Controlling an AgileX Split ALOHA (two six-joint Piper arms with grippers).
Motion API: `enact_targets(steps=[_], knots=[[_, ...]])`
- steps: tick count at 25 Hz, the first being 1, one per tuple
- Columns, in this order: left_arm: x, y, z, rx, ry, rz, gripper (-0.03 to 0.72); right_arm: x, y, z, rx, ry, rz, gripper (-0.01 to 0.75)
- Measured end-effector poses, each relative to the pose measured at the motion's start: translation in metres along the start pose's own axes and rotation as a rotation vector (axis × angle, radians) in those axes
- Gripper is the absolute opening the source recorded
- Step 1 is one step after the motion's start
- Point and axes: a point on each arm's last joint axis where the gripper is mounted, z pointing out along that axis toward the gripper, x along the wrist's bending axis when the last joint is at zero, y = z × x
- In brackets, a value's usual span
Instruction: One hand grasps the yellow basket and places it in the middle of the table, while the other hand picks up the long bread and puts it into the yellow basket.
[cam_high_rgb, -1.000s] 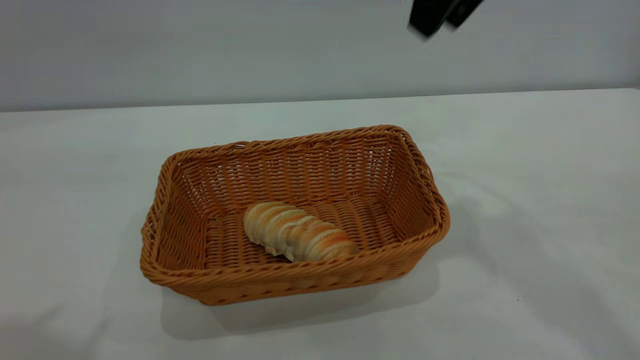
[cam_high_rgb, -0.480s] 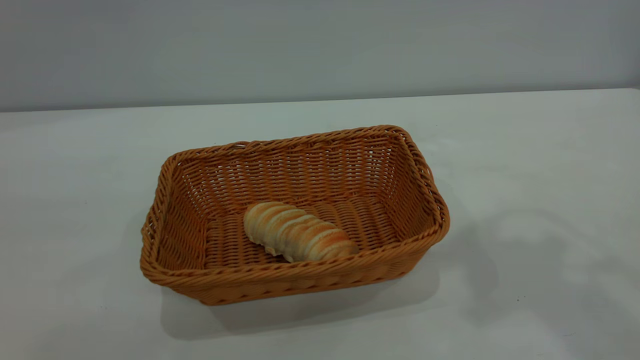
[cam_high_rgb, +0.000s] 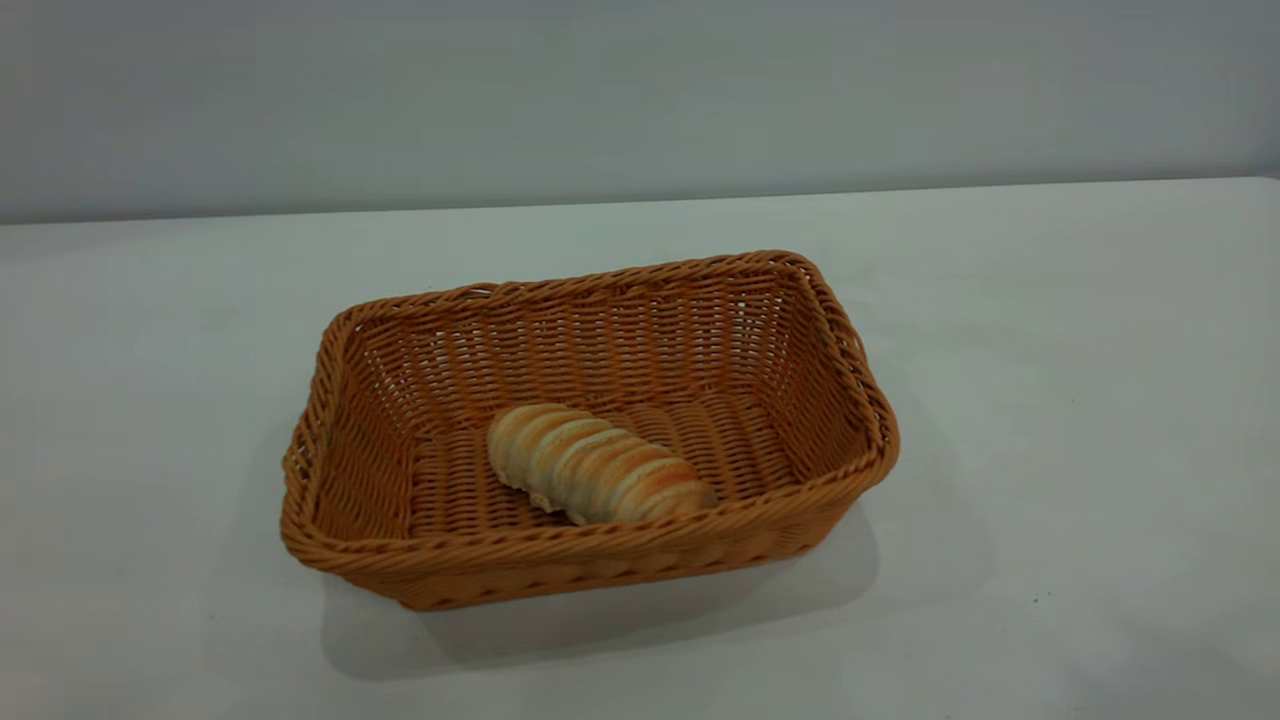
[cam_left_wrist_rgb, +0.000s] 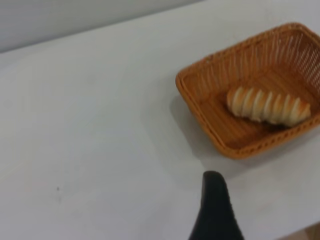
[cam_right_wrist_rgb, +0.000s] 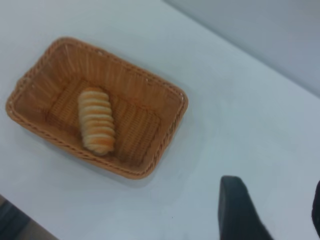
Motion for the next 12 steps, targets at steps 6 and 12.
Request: enact_targets(steps=[6,12], knots=[[-0.003,-0.025,-0.021,0.006,0.0,0.007,0.584,0.018,-0.053,-0.041,-0.051,-0.009,0.003,0.367],[-0.004,-0.059,-0.016,0.007,0.001,0.009,0.584,0.035,-0.122,-0.047,-0.03,-0.004,0.012,0.358]])
